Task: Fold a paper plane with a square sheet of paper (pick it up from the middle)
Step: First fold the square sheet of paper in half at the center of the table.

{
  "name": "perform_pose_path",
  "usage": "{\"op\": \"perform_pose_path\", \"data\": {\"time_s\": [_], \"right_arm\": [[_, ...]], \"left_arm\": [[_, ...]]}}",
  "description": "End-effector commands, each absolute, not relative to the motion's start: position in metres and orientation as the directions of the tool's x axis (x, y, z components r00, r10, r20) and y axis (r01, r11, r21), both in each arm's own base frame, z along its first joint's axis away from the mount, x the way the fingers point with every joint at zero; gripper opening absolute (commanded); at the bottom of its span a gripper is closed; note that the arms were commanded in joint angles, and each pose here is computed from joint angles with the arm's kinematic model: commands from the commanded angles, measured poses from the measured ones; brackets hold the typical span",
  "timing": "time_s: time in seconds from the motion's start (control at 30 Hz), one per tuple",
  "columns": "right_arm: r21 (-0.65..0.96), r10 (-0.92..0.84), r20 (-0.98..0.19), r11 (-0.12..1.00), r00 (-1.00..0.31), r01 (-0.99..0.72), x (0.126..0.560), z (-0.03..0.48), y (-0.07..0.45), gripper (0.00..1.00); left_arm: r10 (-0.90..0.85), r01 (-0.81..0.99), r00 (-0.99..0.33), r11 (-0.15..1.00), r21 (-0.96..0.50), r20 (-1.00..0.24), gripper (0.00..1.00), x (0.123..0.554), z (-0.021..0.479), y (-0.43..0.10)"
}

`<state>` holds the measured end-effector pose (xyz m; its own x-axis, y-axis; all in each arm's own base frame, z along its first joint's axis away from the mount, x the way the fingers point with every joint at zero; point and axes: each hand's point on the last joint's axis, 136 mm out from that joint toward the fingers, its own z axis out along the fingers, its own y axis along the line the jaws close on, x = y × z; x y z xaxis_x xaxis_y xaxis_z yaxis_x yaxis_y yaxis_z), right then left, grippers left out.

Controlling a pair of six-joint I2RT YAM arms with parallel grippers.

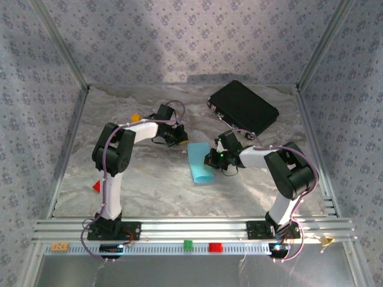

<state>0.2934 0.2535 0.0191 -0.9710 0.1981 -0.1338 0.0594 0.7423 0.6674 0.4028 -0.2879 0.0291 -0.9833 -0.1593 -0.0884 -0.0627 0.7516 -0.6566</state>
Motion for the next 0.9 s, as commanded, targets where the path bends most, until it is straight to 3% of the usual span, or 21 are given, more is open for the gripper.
{"op": "perform_pose_path", "data": {"time_s": [0.0,0.27,0.6,0.87], "right_arm": [[0.554,0.241,-0.033,0.812,-0.970,0.183,0.266,-0.016,0.228,0.00],[0.563,0.288,-0.032,0.796,-0.957,0.221,0.268,-0.016,0.226,0.00],[0.552,0.294,-0.045,0.804,-0.955,0.222,0.268,-0.016,0.222,0.00],[0.550,0.292,-0.041,0.805,-0.956,0.222,0.268,-0.016,0.222,0.00]], "left_arm": [[-0.169,-0.063,-0.980,0.768,-0.637,-0.106,0.00,0.405,0.042,-0.283],[-0.055,0.029,-0.994,0.710,-0.704,-0.097,0.01,0.355,0.073,-0.316],[0.031,-0.020,-0.998,0.631,-0.776,0.051,0.01,0.282,0.041,-0.335],[0.049,-0.016,-0.996,0.726,-0.687,0.076,0.00,0.264,0.009,-0.308]]}}
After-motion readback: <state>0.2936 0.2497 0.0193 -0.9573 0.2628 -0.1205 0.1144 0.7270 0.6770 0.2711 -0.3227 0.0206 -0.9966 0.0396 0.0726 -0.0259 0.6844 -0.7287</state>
